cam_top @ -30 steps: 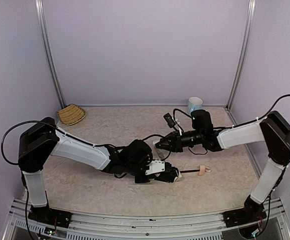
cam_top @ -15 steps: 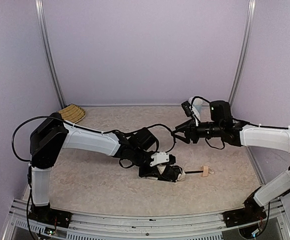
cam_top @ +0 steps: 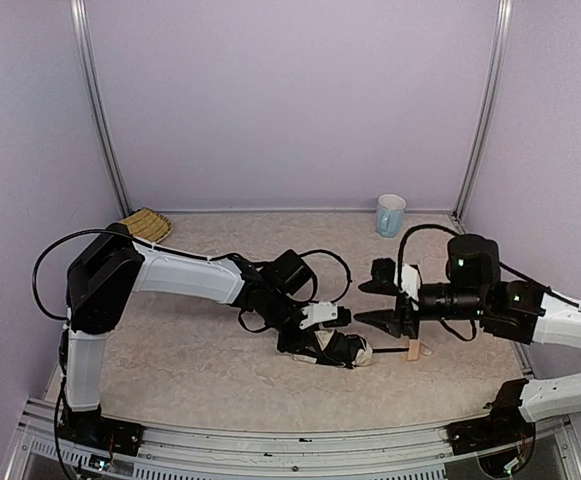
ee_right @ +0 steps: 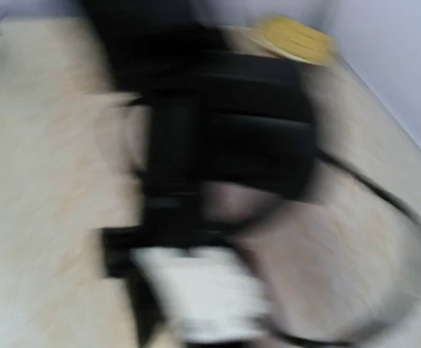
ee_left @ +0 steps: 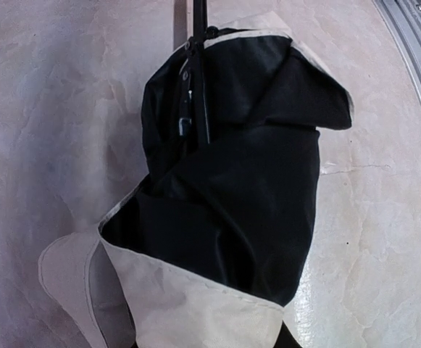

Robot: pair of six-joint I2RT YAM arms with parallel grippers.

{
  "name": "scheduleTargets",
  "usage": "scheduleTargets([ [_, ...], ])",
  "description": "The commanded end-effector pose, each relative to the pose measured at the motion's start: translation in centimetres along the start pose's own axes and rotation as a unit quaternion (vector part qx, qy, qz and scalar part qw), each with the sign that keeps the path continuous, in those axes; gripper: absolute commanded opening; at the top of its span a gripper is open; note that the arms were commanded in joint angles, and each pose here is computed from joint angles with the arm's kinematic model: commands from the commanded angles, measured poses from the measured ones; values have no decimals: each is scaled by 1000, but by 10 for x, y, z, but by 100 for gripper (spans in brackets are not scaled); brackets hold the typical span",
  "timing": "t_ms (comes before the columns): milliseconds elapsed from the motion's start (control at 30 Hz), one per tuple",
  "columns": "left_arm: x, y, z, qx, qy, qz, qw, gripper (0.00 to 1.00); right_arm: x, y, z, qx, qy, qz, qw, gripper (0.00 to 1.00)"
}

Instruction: Put away the umbrella

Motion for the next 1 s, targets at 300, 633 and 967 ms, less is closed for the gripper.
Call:
scheduleTargets([
  [300, -36, -116, 40, 245, -143, -166, 944, 0, 75, -72, 94, 251, 0, -218, 943, 100],
  [633, -38, -122, 43, 246, -177, -177, 936, 0, 72, -110, 113, 336, -60, -272, 900, 92],
  [967, -41, -120, 44, 239, -202, -182, 932, 0, 78, -131, 130, 375, -27, -283, 882, 30],
])
Point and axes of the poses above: each gripper's point midway between its finger pads, its own z axis out along the fingers, its own x axis along the line the jaws close on, y = z × x, the point moved 10 cm from there along -z, back along the fingers, and after that the axes turned 3 degrees about -z, right-handed, at the moved point
